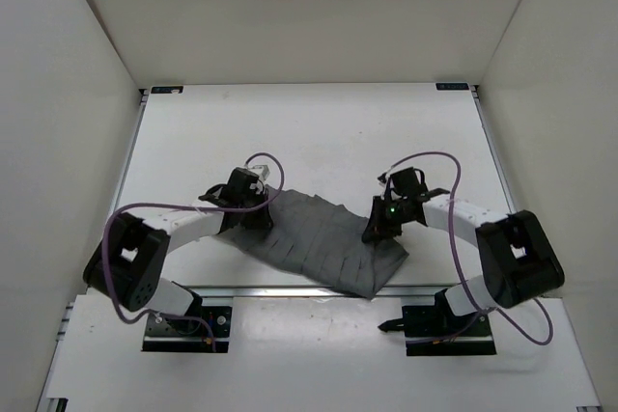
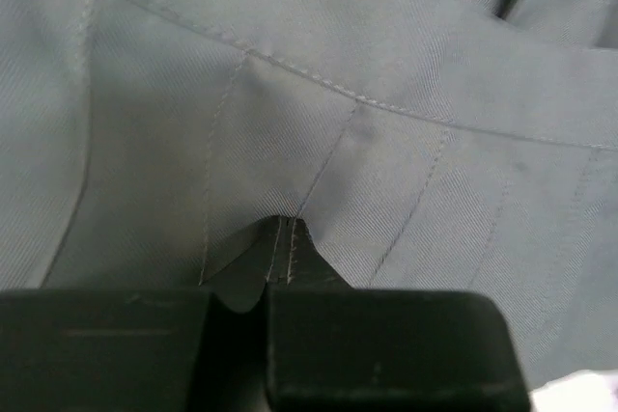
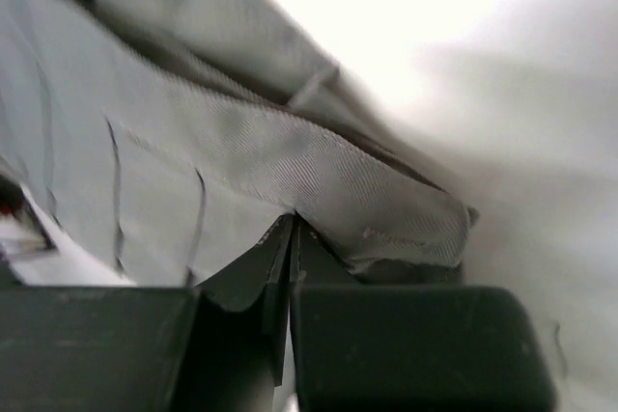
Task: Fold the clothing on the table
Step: Fold the skirt
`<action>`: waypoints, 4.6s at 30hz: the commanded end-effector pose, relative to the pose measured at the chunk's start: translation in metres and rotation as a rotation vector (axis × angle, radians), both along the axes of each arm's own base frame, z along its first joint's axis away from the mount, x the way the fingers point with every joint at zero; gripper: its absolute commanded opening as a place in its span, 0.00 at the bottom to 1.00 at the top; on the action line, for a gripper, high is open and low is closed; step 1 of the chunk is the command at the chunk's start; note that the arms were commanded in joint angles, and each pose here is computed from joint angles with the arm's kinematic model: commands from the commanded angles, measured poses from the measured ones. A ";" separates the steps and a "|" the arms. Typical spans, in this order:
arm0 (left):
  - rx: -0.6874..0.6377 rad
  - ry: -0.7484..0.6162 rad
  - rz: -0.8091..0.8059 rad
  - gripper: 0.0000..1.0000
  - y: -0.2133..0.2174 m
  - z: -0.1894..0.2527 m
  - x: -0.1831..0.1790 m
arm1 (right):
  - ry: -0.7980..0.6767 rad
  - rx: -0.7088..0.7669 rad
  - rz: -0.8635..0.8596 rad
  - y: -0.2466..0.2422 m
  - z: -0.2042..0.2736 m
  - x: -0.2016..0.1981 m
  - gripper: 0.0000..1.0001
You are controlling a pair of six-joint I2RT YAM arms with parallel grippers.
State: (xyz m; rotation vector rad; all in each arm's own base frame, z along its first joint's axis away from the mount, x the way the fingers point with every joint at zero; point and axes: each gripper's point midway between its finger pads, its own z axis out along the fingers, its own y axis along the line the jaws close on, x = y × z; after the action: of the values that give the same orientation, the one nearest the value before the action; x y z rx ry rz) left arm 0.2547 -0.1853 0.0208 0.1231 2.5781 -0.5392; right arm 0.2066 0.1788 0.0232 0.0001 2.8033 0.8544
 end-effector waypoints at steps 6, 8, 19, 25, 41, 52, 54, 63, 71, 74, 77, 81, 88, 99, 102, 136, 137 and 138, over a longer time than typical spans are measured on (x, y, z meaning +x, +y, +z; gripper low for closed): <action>-0.036 -0.001 0.029 0.00 -0.032 -0.005 0.063 | -0.168 -0.074 0.009 -0.012 0.003 0.108 0.00; -0.041 -0.024 0.041 0.00 -0.039 -0.001 0.088 | -0.187 -0.082 -0.005 -0.022 0.000 0.138 0.00; 0.019 0.006 0.092 0.00 -0.040 -0.006 0.127 | -0.299 -0.177 -0.079 -0.084 0.029 0.244 0.00; -0.078 -0.013 0.062 0.00 -0.042 0.021 0.129 | -0.334 -0.099 -0.115 -0.081 0.070 0.238 0.49; 0.084 -0.140 0.142 0.82 0.026 0.062 0.109 | -0.192 -0.282 -0.187 -0.094 0.029 0.107 0.96; 0.241 -0.081 0.133 0.74 0.050 0.026 0.094 | -0.183 -0.317 -0.224 -0.095 0.012 0.128 0.94; 0.242 -0.083 0.132 0.71 0.048 0.023 0.094 | -0.191 -0.299 -0.235 -0.096 0.013 0.134 0.92; 0.275 -0.019 0.117 0.60 0.044 -0.005 0.083 | -0.177 -0.247 -0.191 -0.084 -0.005 0.142 0.45; 0.285 0.005 0.111 0.36 0.037 -0.013 0.084 | -0.189 -0.274 -0.184 -0.093 -0.006 0.159 0.00; 0.264 0.009 0.093 0.34 0.025 -0.015 0.084 | -0.244 -0.300 -0.180 -0.101 0.019 0.175 0.00; 0.242 0.006 0.081 0.34 0.011 -0.018 0.088 | -0.329 -0.312 -0.177 -0.107 0.056 0.199 0.00; 0.201 0.005 0.040 0.34 -0.014 -0.022 0.090 | -0.478 -0.304 -0.068 -0.082 0.115 0.219 0.00; 0.149 0.023 0.003 0.34 -0.040 -0.030 0.103 | -0.601 -0.203 0.179 0.018 0.159 0.205 0.00; 0.029 0.116 -0.015 0.34 -0.045 -0.041 0.101 | -0.587 -0.003 0.427 0.142 0.145 0.161 0.00; 0.003 0.140 -0.022 0.33 -0.047 -0.046 0.093 | -0.567 0.008 0.439 0.158 0.136 0.159 0.00; -0.326 -0.046 0.173 0.54 0.016 0.074 0.091 | -0.692 0.175 0.080 0.094 0.211 0.168 0.70; -0.329 -0.068 0.186 0.53 0.022 0.079 0.095 | -0.685 0.143 0.058 0.080 0.199 0.170 0.58; -0.344 -0.096 0.200 0.52 0.026 0.087 0.096 | -0.666 0.109 0.041 0.068 0.184 0.171 0.49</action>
State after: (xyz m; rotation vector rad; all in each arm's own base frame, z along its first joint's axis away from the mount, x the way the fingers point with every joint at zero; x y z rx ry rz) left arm 0.3446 -0.1733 0.0795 -0.1872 2.4338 -0.8781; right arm 0.3667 0.2710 0.2252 -0.3483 2.1349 0.9127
